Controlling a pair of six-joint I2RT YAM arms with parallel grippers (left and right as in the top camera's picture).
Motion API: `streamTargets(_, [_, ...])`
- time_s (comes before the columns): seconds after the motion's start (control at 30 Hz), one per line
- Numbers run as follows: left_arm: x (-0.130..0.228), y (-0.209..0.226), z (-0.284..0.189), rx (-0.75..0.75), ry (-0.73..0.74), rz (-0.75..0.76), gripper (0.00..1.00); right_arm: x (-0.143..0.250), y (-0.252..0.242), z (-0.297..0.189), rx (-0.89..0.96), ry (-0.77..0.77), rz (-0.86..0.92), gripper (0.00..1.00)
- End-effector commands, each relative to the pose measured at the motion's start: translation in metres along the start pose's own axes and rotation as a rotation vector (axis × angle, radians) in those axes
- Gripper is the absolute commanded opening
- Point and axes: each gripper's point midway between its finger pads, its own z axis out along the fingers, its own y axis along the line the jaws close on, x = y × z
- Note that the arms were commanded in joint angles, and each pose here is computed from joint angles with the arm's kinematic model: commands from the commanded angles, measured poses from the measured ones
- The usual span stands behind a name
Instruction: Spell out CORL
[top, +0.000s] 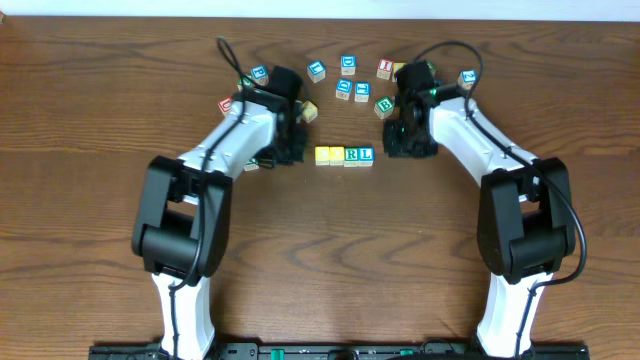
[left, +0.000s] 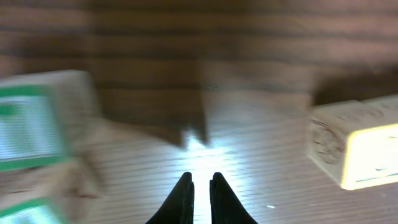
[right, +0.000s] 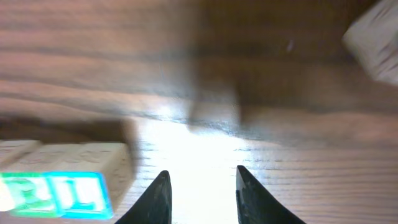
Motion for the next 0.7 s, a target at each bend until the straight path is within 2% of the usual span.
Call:
streamTargets(0.0, [-0.027, 0.016, -0.054, -0.006, -0.135, -0.023, 0.11, -0.025, 0.009, -0.028, -0.008, -0.080, -0.061, 0.29])
streamTargets(0.13, [-0.032, 0.027, -0.090, -0.002, -0.208, -0.050, 0.11, -0.027, 0.027, -0.036, -0.042, -0.088, -0.089, 0.29])
streamTargets(0.3, [-0.034, 0.040, -0.125, 0.001, -0.278, -0.097, 0.11, -0.007, 0.058, -0.034, -0.095, -0.037, -0.145, 0.28])
streamTargets(0.67, [-0.030, 0.080, -0.135, -0.019, -0.279, -0.244, 0.11, 0.031, 0.082, -0.032, -0.077, 0.060, -0.160, 0.26])
